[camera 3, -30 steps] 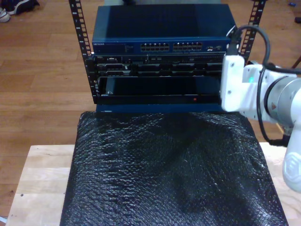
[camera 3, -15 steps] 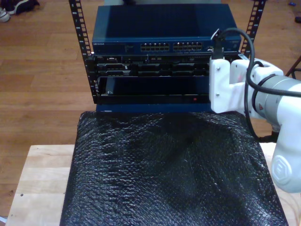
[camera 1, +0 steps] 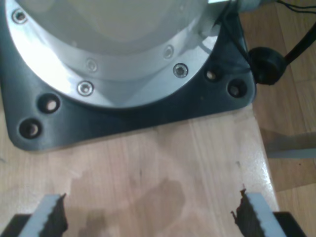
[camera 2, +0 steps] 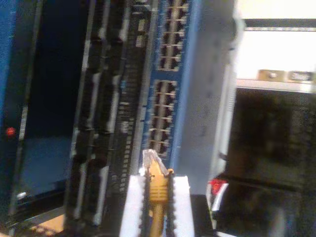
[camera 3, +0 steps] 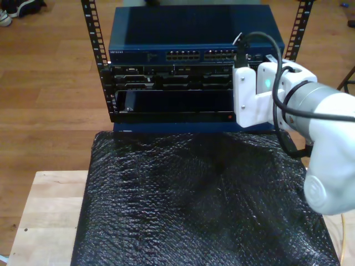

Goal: Grab the cable and plug it in

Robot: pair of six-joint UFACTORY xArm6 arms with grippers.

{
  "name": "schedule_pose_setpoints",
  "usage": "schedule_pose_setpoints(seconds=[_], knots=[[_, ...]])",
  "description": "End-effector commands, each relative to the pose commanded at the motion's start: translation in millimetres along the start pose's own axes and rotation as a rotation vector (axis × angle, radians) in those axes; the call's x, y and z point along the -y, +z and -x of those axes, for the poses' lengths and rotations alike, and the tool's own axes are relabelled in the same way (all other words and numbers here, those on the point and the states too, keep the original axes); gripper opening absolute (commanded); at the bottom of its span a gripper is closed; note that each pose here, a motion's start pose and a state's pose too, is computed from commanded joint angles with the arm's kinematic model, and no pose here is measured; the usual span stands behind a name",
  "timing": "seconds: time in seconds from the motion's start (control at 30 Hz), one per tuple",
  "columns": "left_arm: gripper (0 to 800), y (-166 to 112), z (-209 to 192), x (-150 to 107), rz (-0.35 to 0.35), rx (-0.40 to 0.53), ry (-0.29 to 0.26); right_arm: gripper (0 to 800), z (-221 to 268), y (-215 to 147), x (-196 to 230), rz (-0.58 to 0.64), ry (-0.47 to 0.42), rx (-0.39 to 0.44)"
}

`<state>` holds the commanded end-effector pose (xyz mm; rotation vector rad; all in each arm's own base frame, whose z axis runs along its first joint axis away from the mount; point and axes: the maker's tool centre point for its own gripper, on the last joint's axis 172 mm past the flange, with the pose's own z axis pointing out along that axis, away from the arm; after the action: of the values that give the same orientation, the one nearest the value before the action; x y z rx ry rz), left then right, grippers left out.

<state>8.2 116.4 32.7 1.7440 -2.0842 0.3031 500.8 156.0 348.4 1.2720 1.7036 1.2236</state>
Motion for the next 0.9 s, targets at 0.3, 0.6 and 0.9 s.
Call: schedule_pose_setpoints(seconds=[0.3, 0.6, 0.9], knots=[[800, -0.1, 0.4, 0.0, 0.0, 0.002, 0.0, 0, 1.2, -6.2, 5.9, 0.13, 0.046, -0.006], [800, 0.0, 0.0, 0.0, 0.0, 0.0, 0.0, 0, 10.4, -2.5, -7.3, 0.167, 0.086, 0.018], [800, -0.1, 0.4, 0.0, 0.0, 0.002, 0.0, 0, 9.6, 1.5, -14.0, 0.284, 0.077, 0.012]])
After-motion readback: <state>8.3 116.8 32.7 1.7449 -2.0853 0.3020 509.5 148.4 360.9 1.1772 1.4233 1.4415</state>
